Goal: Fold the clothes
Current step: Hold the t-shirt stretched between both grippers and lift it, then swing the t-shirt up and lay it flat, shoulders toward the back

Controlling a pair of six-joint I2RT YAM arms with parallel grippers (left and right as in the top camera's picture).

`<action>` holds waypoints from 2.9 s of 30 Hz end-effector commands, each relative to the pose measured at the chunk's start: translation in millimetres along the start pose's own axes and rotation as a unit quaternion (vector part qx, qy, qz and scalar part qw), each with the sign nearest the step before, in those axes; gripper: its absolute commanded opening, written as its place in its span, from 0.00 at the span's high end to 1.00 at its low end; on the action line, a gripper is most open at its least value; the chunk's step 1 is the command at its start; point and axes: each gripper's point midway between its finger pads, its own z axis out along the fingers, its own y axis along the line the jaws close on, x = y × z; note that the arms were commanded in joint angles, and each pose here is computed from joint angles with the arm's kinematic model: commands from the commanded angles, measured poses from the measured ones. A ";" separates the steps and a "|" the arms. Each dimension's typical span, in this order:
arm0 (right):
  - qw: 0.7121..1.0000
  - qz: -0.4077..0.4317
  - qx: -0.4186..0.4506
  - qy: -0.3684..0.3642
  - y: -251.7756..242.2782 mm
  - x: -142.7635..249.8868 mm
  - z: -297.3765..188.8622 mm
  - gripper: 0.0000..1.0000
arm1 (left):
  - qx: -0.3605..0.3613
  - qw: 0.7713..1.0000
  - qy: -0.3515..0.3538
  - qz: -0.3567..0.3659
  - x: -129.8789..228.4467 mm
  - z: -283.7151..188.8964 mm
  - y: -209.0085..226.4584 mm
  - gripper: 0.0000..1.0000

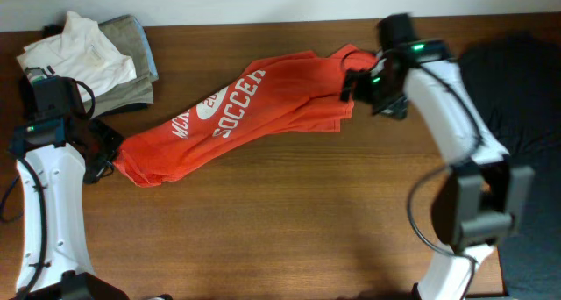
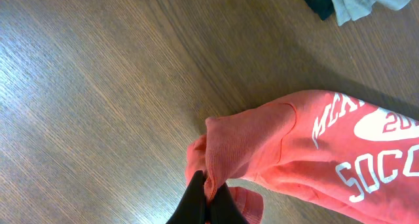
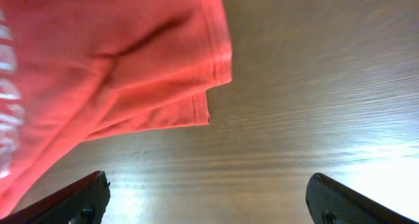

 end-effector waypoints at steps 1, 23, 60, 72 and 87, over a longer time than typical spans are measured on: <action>0.998 0.026 0.023 0.048 4.7 20.6 54.1 0.07 | -0.013 1.000 0.009 -0.003 5.4 8.7 4.9 1.00; 0.997 0.030 0.067 0.040 9.3 26.6 112.4 0.21 | -0.016 1.000 0.013 -0.002 10.9 20.9 8.0 0.99; 0.979 0.084 0.057 -0.174 -8.4 12.9 -136.8 0.96 | 0.121 0.979 -0.120 0.114 7.9 -99.2 -38.9 1.00; 0.907 0.087 -0.058 -0.407 -42.4 98.7 -345.6 0.96 | 0.291 0.874 -0.377 0.099 40.7 -319.6 23.3 1.00; 0.786 0.127 -0.118 -0.594 -85.1 159.9 -497.4 0.96 | 0.382 0.756 -0.526 0.073 60.6 -484.7 66.6 1.00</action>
